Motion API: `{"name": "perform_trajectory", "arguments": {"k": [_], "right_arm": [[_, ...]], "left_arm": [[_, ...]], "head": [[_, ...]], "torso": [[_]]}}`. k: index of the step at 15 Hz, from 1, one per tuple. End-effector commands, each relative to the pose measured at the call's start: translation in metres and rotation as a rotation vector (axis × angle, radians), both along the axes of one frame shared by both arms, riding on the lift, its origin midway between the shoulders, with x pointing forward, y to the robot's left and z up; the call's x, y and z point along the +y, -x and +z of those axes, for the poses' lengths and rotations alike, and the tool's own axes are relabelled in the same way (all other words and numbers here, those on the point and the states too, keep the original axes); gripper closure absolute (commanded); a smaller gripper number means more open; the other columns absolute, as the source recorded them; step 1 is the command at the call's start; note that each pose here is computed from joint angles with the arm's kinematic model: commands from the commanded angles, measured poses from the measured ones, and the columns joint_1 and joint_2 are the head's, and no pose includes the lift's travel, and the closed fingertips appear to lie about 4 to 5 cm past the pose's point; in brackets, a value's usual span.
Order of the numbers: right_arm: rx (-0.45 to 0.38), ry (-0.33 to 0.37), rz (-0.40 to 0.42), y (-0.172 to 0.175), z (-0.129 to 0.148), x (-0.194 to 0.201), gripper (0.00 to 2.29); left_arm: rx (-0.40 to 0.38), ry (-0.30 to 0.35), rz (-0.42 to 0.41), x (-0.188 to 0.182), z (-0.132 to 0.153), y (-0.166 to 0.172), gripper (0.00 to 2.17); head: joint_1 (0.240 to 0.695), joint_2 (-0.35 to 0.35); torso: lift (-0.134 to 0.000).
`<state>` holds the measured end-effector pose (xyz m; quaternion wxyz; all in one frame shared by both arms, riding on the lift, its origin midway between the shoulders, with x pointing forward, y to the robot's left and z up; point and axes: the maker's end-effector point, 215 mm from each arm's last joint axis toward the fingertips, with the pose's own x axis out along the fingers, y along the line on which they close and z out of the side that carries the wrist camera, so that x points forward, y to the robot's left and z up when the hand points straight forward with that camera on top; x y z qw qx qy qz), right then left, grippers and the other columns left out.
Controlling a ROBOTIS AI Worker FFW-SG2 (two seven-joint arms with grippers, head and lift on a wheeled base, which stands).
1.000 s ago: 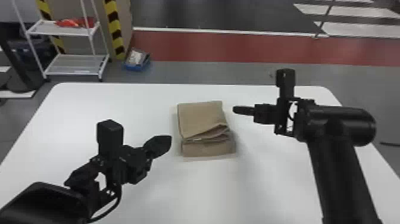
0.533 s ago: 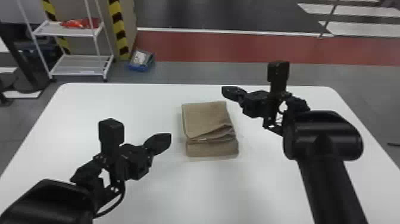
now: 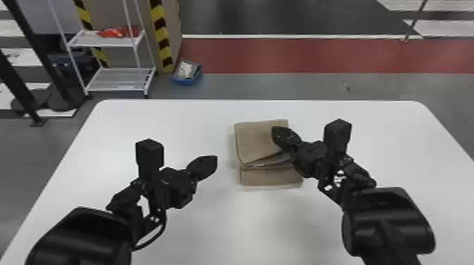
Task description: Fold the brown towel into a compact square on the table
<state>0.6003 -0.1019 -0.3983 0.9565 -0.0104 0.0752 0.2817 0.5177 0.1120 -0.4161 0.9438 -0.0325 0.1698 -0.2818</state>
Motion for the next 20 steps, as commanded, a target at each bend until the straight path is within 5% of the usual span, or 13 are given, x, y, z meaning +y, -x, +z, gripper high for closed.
{"name": "perform_trajectory", "arguments": {"k": [1, 12, 15, 18, 19, 20], "right_arm": [[0.019, 0.001, 0.003, 0.016, -0.015, 0.002, 2.17], [0.115, -0.006, -0.056, 0.049, -0.054, -0.013, 2.17], [0.083, -0.028, -0.056, 0.055, -0.034, -0.011, 2.16], [0.059, -0.038, -0.053, 0.059, 0.002, -0.007, 1.66], [0.058, -0.040, -0.053, 0.062, 0.012, -0.007, 1.21], [0.050, -0.041, -0.052, 0.066, 0.023, -0.006, 0.50]], "left_arm": [[0.001, 0.001, -0.008, -0.005, -0.001, 0.001, 1.82], [0.003, -0.001, -0.008, -0.006, -0.002, 0.003, 1.82], [-0.002, -0.001, -0.011, -0.010, 0.001, 0.004, 1.81], [-0.051, 0.005, 0.020, -0.006, 0.013, 0.005, 1.35], [-0.088, 0.007, 0.031, -0.004, 0.022, 0.006, 1.22], [-0.128, 0.011, 0.049, 0.000, 0.031, 0.008, 1.21]], "head": [[0.695, 0.010], [0.695, -0.007], [0.695, -0.010], [0.695, -0.009], [0.695, -0.008], [0.695, -0.003]], "torso": [[-0.123], [-0.123], [-0.123], [-0.123], [-0.123], [-0.123]]}}
